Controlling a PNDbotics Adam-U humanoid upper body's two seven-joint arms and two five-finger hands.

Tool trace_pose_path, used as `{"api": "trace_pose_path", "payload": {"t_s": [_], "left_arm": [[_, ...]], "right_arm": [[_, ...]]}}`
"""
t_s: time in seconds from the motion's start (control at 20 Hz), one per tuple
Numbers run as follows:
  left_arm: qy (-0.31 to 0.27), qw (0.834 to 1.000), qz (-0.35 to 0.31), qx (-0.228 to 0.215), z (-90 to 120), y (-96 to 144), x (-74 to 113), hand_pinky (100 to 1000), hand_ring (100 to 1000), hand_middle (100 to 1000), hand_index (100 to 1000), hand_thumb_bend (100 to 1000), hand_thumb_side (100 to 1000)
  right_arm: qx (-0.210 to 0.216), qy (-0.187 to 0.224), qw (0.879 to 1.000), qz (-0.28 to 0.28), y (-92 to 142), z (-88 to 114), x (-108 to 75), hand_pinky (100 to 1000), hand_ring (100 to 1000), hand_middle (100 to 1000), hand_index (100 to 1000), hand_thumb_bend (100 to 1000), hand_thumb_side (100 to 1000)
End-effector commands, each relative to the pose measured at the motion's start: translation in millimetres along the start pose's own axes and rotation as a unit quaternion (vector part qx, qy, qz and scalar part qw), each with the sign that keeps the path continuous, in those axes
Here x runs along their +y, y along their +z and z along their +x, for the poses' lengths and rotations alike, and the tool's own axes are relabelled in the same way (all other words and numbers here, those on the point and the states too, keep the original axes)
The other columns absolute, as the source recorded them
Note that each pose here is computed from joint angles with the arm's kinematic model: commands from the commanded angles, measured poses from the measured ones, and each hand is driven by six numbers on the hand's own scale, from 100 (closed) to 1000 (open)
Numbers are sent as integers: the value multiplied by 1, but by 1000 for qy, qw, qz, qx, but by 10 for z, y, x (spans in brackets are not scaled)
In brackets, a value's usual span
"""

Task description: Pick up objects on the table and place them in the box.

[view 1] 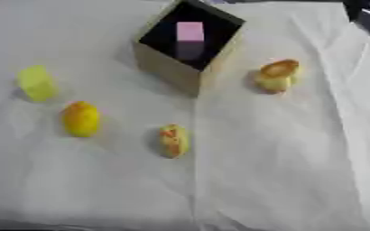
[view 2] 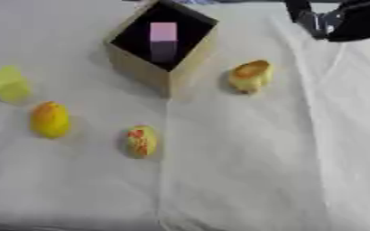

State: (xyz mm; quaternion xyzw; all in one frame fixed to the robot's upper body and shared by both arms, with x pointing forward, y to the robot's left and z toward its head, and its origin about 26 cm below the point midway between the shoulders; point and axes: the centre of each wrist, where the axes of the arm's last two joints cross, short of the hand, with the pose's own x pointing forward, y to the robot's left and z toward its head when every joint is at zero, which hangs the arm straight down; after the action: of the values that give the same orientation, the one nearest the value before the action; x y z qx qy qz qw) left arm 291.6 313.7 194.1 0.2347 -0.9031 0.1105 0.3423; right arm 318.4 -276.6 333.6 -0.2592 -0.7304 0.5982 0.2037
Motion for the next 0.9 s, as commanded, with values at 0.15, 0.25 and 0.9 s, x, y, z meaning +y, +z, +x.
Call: {"api": "trace_pose_path", "payload": {"t_s": [0.15,0.25,0.9], "left_arm": [[-1,1000,-1,-18,72,-66,28,744,682,656,833,288,617],[-1,1000,-2,-17,70,-65,27,744,682,656,833,288,617],[-1,1000,-8,-17,67,-76,16,744,681,654,833,284,620]], "right_arm": [[3,26,999,26,29,-11,-81,888,896,744,843,100,363],[3,26,999,35,23,-23,-64,890,899,749,846,100,375],[21,54,983,172,-81,-262,102,892,917,789,877,102,343]]}}
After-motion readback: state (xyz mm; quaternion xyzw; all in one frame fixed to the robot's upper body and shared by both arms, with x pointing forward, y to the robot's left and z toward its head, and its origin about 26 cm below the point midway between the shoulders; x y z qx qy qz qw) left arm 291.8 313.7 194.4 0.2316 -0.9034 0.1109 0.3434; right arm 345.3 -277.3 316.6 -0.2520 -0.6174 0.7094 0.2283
